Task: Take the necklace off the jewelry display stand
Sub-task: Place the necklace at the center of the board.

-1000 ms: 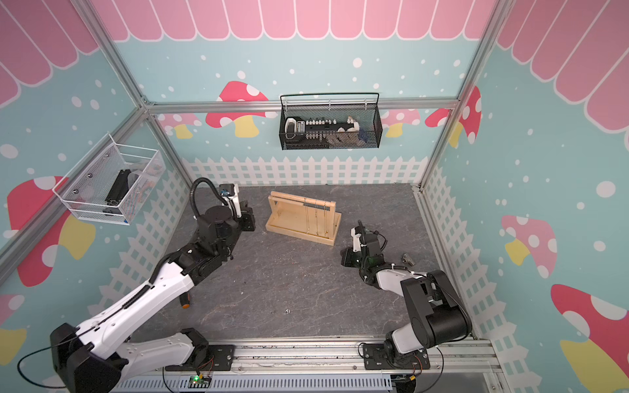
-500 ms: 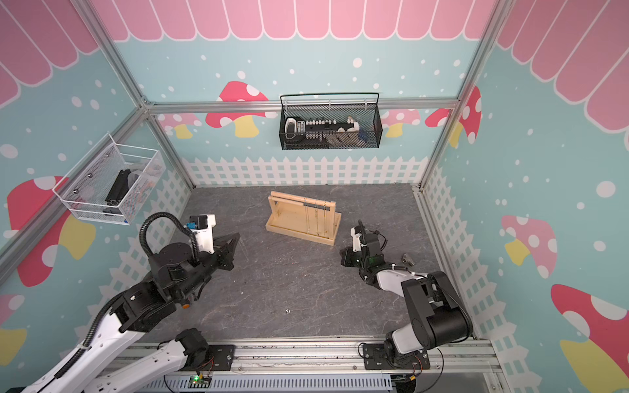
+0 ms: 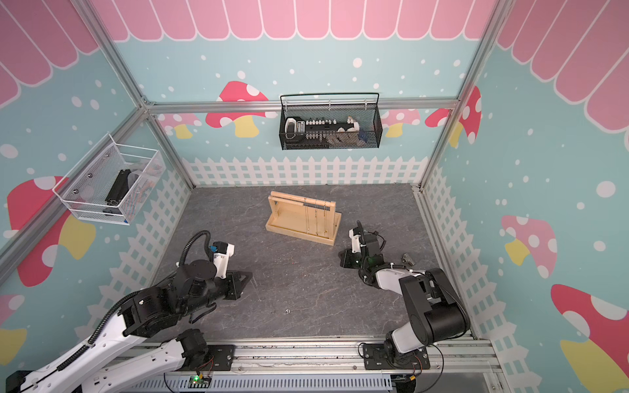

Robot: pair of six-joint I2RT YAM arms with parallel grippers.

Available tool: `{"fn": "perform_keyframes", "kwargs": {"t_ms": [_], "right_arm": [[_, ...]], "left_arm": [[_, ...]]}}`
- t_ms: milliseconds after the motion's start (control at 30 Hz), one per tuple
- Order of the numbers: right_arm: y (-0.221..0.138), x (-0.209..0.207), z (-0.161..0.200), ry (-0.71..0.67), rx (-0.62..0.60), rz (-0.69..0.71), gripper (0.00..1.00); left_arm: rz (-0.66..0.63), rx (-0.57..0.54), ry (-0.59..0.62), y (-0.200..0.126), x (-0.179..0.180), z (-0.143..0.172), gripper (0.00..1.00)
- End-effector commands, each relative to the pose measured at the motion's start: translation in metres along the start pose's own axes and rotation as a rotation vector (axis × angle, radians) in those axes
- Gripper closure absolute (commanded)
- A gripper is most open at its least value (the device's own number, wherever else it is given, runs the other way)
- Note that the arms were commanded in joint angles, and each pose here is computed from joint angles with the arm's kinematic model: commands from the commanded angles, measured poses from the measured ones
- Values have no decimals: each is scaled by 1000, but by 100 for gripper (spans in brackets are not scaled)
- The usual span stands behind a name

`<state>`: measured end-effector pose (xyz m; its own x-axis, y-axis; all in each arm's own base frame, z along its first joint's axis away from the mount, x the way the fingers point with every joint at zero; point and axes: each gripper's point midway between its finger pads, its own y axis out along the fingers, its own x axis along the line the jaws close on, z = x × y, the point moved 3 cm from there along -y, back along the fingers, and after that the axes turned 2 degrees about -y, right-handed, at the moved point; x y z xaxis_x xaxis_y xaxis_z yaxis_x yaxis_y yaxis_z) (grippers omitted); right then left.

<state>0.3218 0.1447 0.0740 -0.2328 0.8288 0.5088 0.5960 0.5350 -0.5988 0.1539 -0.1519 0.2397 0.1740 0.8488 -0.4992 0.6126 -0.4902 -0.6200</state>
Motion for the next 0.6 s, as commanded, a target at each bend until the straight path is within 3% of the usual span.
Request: {"fn": "perform_keyframes", "kwargs": {"t_ms": [0,567], "right_arm": [[3,4,-9,-1,-13,-21,91],[7,5,-7,15,-4,-43,91]], "left_arm": [[-115,7,-77,1,21,13,100],[-188,6,-58,-2,35,31,100]]}}
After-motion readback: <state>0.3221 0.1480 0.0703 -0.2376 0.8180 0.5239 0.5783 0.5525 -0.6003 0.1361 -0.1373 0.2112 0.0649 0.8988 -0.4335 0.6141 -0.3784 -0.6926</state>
